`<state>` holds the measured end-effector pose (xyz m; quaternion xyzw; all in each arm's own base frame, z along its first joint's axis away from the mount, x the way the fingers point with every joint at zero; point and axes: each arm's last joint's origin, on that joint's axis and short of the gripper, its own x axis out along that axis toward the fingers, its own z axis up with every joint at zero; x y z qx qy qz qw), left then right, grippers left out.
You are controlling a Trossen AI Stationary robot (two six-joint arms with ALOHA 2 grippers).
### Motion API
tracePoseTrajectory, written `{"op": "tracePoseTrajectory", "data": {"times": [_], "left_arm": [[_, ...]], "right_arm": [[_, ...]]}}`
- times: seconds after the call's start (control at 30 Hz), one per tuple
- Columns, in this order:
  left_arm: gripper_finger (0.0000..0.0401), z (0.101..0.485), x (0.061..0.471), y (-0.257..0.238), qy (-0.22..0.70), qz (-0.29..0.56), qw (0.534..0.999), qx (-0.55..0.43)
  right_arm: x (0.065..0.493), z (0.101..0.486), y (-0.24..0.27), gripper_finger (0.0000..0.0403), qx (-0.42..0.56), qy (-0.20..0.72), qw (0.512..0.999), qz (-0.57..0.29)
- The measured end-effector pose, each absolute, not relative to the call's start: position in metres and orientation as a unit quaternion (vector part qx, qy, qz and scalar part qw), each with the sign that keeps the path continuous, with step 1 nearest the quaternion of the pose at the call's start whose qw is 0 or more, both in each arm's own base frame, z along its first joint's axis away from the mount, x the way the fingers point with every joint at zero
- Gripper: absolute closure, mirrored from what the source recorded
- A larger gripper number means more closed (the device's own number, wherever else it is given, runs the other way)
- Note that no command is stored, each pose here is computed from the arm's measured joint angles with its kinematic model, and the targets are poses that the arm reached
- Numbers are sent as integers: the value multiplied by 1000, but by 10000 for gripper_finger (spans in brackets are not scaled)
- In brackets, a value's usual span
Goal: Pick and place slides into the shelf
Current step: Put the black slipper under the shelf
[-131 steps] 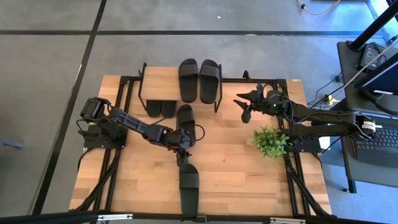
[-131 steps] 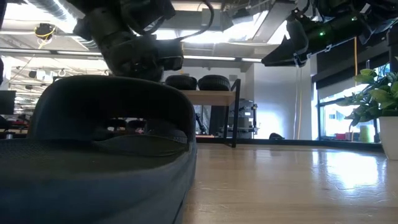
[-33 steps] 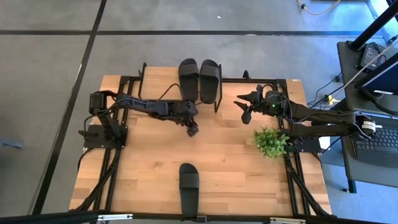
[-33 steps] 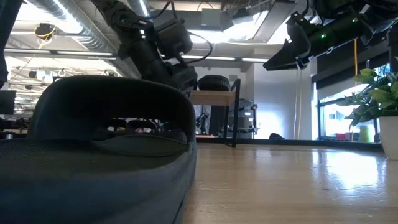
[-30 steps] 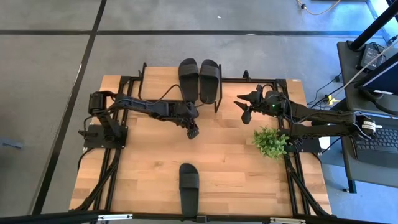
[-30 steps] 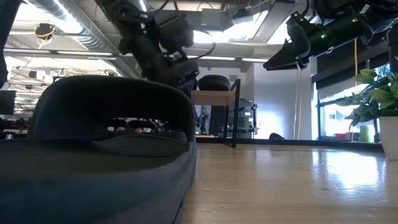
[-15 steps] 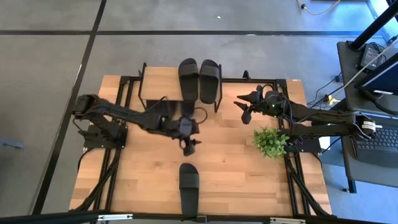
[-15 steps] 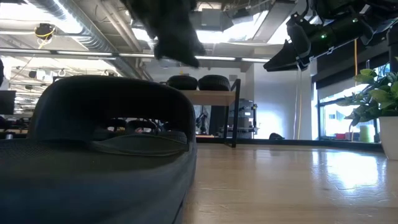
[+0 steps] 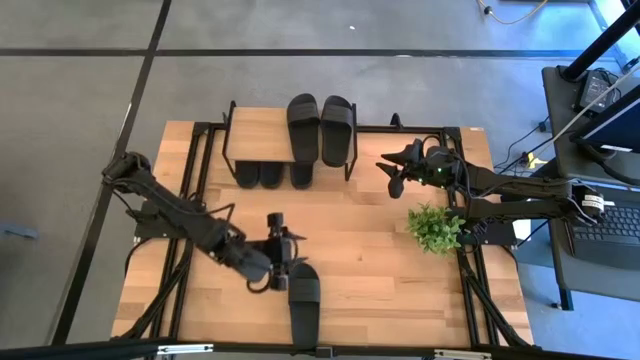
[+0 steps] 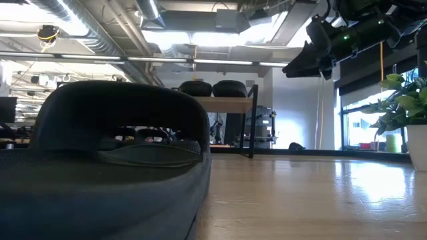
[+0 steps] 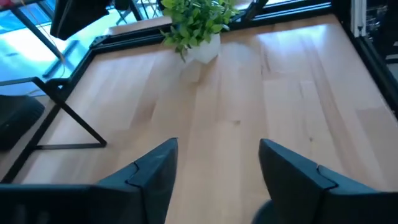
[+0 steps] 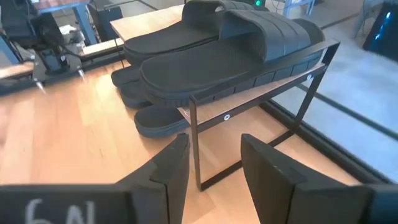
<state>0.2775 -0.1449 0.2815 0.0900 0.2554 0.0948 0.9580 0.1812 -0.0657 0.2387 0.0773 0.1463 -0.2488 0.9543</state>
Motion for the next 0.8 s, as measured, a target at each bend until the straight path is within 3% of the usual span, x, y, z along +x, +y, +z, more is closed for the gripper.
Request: {"op": "tracePoseTrajectory", "data": {"times": [0.5, 0.8], "left_arm": [[184, 252, 246, -229, 230, 41, 971, 58], [184, 238, 270, -270, 277, 42, 954, 104]], "right_arm": [[181, 238, -66, 257, 150, 129, 945, -260], [178, 229, -65, 257, 178, 171, 931, -270]]}}
